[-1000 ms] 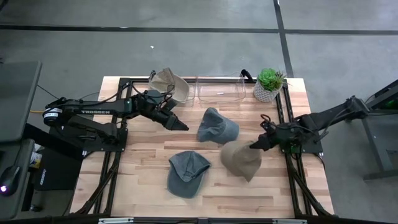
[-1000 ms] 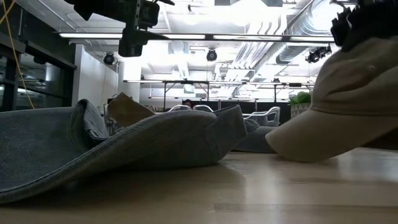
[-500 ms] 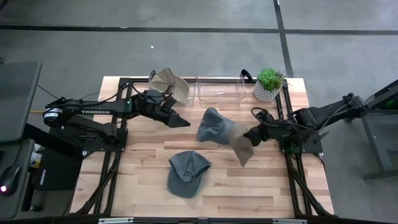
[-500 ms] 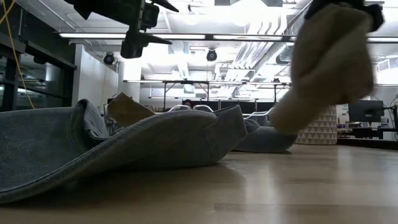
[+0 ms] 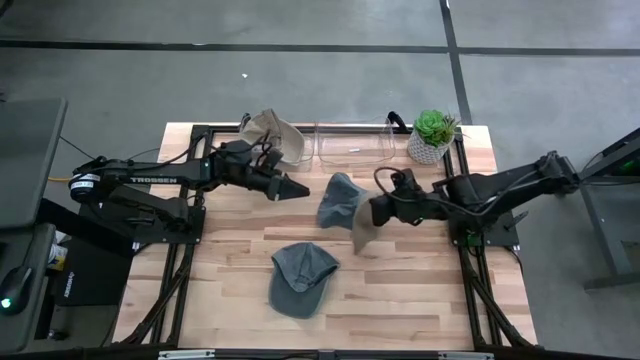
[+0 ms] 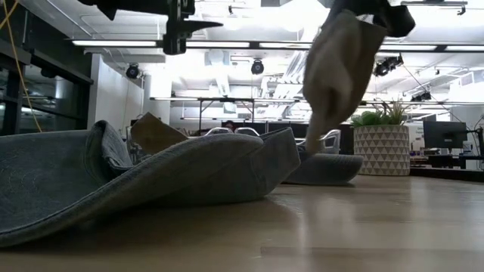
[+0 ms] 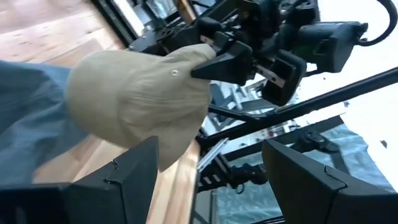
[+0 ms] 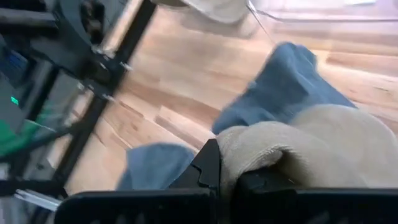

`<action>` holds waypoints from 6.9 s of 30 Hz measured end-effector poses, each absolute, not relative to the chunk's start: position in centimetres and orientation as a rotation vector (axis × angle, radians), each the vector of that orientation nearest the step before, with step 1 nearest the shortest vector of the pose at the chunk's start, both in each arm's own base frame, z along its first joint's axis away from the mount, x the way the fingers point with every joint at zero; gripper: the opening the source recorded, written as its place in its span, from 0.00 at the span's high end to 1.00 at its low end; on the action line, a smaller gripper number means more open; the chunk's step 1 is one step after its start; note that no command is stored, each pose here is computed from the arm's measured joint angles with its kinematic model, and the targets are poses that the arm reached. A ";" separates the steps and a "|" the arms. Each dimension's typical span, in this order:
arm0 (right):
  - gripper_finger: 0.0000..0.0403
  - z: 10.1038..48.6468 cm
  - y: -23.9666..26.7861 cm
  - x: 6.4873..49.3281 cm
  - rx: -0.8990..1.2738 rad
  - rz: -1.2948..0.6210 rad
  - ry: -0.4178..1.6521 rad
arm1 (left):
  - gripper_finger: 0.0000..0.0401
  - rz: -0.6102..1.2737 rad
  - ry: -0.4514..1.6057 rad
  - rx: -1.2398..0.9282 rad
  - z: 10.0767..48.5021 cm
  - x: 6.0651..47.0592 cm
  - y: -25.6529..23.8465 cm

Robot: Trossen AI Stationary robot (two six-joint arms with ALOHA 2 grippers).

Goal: Pick & Place hat
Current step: Put the brown cap into the left transparent bin

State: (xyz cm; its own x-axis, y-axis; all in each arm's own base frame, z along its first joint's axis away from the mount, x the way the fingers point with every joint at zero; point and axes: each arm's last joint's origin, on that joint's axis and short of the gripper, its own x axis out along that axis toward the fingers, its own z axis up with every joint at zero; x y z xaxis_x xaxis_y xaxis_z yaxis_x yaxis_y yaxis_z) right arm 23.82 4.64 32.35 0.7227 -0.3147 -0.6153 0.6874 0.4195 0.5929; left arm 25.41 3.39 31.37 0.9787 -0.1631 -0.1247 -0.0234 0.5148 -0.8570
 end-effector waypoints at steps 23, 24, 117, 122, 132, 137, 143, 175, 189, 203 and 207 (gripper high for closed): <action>1.00 33.8 -0.4 25.5 0.936 -0.709 0.244 | 0.34 0.141 0.100 -0.420 31.4 25.8 0.8; 1.00 33.8 -0.6 25.5 0.937 -0.716 0.240 | 0.34 0.161 0.097 -0.387 31.4 25.8 0.7; 1.00 34.4 -4.9 29.8 0.907 -0.688 -0.082 | 0.34 0.944 0.304 0.240 28.2 37.5 0.5; 1.00 34.4 -4.9 29.8 0.903 -0.677 -0.075 | 0.34 0.946 0.300 0.233 28.2 37.5 0.5; 1.00 34.4 -4.9 29.8 0.893 -0.669 -0.067 | 0.36 1.073 0.255 0.177 28.3 37.2 0.7; 1.00 34.4 -4.9 29.8 0.893 -0.670 -0.067 | 0.50 1.097 0.254 0.181 28.4 37.1 0.7; 1.00 34.4 -4.9 29.8 0.886 -0.669 -0.064 | 0.75 1.089 0.256 0.186 28.4 37.1 0.4; 0.88 34.3 -4.7 29.9 0.870 -0.624 -0.014 | 1.00 0.996 0.377 0.092 30.0 37.1 0.3; 0.79 34.2 -4.8 30.0 0.814 -0.540 0.050 | 1.00 0.971 0.407 -0.079 29.2 36.3 0.2; 0.60 34.7 -5.6 28.8 0.694 -0.476 0.138 | 1.00 0.987 0.438 -0.086 28.9 36.0 0.2; 0.57 35.3 -5.9 27.9 0.647 -0.464 0.153 | 1.00 0.988 0.442 -0.083 28.8 36.0 0.2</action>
